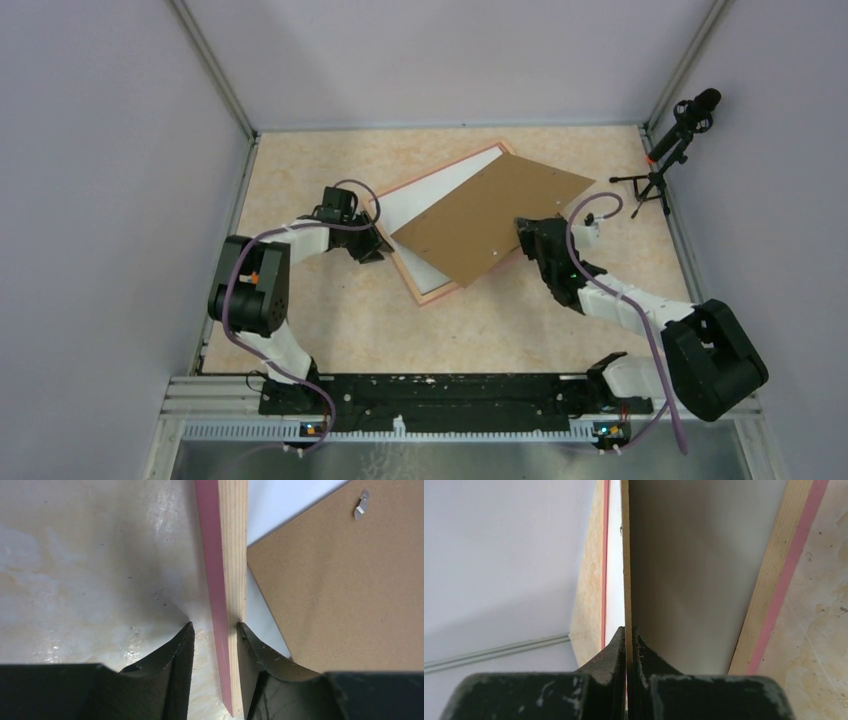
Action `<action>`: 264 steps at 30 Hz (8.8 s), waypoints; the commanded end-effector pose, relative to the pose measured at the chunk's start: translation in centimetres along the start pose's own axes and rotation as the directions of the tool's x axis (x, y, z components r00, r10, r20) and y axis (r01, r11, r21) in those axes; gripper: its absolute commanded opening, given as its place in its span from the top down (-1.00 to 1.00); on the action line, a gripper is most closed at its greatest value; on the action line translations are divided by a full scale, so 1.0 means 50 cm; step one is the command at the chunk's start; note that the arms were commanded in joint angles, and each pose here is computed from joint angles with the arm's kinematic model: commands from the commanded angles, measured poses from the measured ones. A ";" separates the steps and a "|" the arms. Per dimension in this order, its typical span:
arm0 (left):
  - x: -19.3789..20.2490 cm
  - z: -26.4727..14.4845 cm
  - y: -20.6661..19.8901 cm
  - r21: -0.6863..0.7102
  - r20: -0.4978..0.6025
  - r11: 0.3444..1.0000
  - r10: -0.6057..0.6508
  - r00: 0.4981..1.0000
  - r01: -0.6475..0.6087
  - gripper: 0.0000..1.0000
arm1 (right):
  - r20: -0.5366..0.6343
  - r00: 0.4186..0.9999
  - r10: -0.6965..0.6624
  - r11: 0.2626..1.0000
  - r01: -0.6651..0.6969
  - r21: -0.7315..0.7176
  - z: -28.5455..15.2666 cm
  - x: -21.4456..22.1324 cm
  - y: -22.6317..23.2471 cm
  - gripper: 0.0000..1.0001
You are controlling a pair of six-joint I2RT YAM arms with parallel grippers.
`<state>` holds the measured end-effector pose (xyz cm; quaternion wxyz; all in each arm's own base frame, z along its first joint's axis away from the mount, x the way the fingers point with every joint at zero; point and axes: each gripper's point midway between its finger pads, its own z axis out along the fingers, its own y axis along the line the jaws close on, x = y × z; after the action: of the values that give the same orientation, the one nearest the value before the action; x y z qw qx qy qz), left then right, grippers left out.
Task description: Put the photo into the frame
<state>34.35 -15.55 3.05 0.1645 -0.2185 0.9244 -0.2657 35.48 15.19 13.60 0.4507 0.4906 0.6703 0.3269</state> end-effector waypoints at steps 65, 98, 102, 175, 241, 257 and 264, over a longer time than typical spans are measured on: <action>0.011 -0.037 -0.032 0.185 -0.009 0.975 0.128 0.992 -0.124 -0.37 | -0.400 0.121 -0.908 0.271 0.899 -0.343 -0.015 0.067 0.027 -0.98; 0.046 0.027 -0.051 0.173 -0.122 0.974 0.167 0.978 -0.144 -0.30 | -0.695 -0.016 -0.719 0.626 0.418 -0.658 -0.097 0.354 -0.194 0.12; 0.045 0.028 -0.039 0.140 -0.120 0.979 0.167 0.979 -0.150 -0.29 | -0.667 -0.171 -0.725 0.548 0.443 -0.709 -0.141 0.333 -0.239 0.12; 0.010 -0.100 -0.039 0.055 0.030 0.971 0.232 0.972 -0.234 -0.34 | -0.534 0.809 -0.244 0.602 0.558 0.571 -0.090 0.309 -0.198 0.21; 0.030 -0.162 -0.142 0.263 0.126 0.811 0.508 0.852 -0.522 -0.61 | -0.506 0.353 -0.787 0.454 0.887 -0.087 0.083 0.004 -0.049 -0.56; 0.040 -0.161 -0.145 0.278 0.118 0.805 0.514 0.850 -0.525 -0.61 | -0.554 0.339 -0.760 0.435 0.899 -0.047 0.187 0.014 -0.093 -0.22; 0.038 -0.160 -0.141 0.269 0.118 0.807 0.514 0.850 -0.525 -0.61 | -0.572 0.330 -0.751 0.415 0.910 -0.020 0.202 0.013 -0.112 -0.09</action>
<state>31.23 -18.21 11.81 0.2529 0.0469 0.9075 -0.3321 40.95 13.95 3.37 0.2576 0.0305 0.9641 0.0564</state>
